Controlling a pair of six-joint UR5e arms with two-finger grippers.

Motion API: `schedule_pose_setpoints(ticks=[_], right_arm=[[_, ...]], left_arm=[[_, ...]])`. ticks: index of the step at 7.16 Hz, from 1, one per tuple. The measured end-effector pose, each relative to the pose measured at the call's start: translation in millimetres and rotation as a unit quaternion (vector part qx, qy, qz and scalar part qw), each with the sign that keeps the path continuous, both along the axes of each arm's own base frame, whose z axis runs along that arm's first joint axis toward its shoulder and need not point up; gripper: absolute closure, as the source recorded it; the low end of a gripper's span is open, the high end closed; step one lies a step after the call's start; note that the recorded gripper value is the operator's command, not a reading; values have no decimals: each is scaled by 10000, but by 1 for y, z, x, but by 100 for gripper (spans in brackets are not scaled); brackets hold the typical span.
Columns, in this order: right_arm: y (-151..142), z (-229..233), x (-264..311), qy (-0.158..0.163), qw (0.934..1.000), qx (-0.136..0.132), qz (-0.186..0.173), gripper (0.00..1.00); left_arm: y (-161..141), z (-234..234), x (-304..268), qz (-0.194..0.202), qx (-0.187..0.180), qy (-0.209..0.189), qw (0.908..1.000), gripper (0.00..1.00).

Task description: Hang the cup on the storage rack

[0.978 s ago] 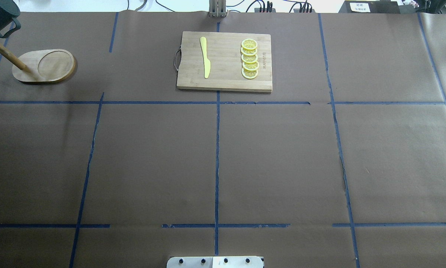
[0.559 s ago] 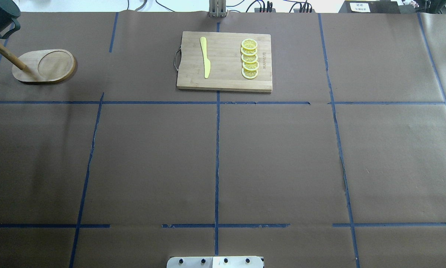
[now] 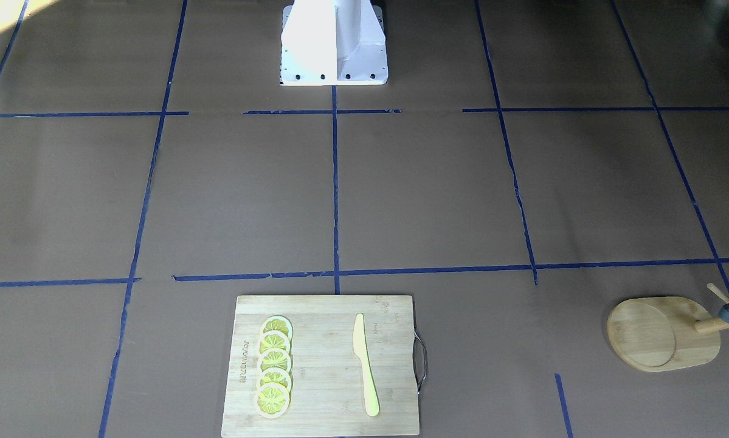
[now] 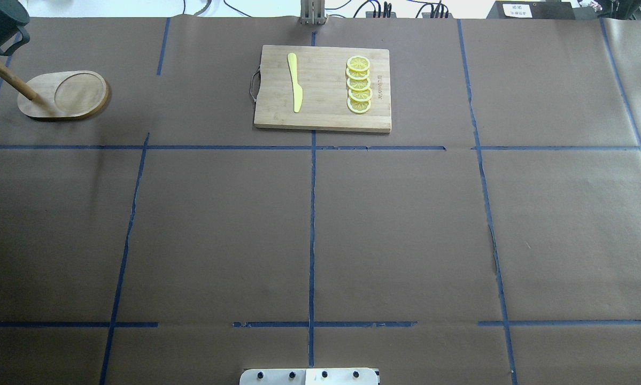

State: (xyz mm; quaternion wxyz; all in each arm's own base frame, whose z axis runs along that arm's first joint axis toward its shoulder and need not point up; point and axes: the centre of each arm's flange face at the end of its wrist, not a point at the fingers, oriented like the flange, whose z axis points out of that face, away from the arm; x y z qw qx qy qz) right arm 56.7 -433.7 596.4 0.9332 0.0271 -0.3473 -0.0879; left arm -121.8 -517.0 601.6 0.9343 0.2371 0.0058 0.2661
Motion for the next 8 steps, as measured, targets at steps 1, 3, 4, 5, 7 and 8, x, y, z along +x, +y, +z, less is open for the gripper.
schedule_pose_setpoints(ticks=[1, 3, 4, 5, 7, 8], right_arm=[[0, 0, 0, 0, 10000, -1, -4, 0], [1, 1, 0, 2, 10000, -13, -1, 0], [1, 4, 0, 4, 10000, -52, 12, 1], [2, 8, 0, 5, 9999, -125, 34, 1], [6, 17, 0, 12, 9995, -290, 91, 0], [7, 19, 0, 17, 9994, -327, 102, 0]], left_arm=[[9, 2, -1, -94, -798, 33, 9968, 0], [45, 26, 23, -1236, -2235, 1824, 9495, 0], [59, 32, 34, -1869, -2738, 2550, 9083, 0], [67, 36, 39, -2229, -3024, 2906, 8800, 0], [79, 45, 42, -2284, -3179, 3041, 8685, 0], [82, 47, 43, -2239, -3186, 3041, 8694, 0]])
